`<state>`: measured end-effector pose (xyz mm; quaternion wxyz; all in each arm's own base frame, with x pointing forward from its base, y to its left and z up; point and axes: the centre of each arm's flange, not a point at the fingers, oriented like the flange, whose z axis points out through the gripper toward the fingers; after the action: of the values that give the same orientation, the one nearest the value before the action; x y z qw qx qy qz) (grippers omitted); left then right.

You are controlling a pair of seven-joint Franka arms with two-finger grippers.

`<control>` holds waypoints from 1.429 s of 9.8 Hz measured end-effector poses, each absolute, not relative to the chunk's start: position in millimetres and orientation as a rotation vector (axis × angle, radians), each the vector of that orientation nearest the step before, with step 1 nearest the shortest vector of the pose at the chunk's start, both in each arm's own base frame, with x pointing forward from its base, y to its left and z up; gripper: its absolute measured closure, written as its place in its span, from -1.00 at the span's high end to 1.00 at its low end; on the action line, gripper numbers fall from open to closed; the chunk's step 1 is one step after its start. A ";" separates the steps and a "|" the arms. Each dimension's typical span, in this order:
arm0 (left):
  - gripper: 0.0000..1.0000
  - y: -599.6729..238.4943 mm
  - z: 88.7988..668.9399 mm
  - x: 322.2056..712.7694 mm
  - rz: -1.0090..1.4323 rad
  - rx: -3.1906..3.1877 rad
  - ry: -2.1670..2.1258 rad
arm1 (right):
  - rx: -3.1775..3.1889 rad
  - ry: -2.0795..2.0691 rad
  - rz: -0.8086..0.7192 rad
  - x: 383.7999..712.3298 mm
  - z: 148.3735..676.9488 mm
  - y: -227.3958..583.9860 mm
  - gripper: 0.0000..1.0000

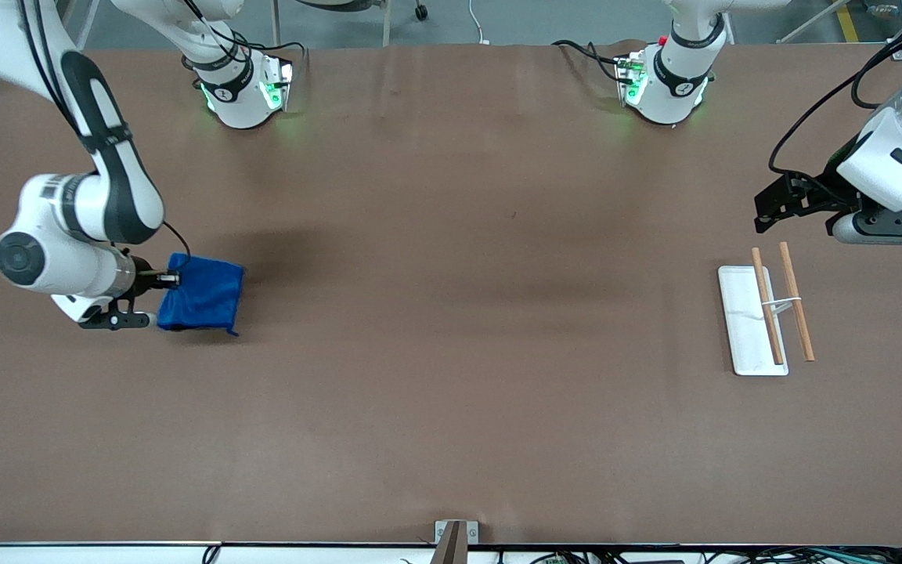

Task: Right arm passes towel to left arm to hang
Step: 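Lift the towel with the right gripper toward the table middle, then bring the towel to the left gripper while the left gripper approaches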

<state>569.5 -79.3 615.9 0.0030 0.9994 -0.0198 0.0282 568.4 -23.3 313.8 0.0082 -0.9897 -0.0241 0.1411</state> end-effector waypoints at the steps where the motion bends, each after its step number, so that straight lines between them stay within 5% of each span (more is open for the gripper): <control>1: 1.00 -79.0 613.6 571.5 0.093 3.133 -0.061 | -3.047 -0.079 0.429 572.3 340.0 -5.1 -0.85; 7: 0.96 -87.0 620.4 555.7 -0.003 3.065 -0.061 | -2.556 -0.035 0.313 566.7 405.7 131.9 -0.85; 14: 0.96 -151.2 582.0 532.8 -0.339 2.415 -0.007 | -1.945 0.099 0.352 540.6 449.3 277.2 -0.85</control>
<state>532.8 -151.2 582.0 0.3443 0.9297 -0.0027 -0.1306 540.6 277.2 449.3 0.5490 -0.8215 0.0418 0.1485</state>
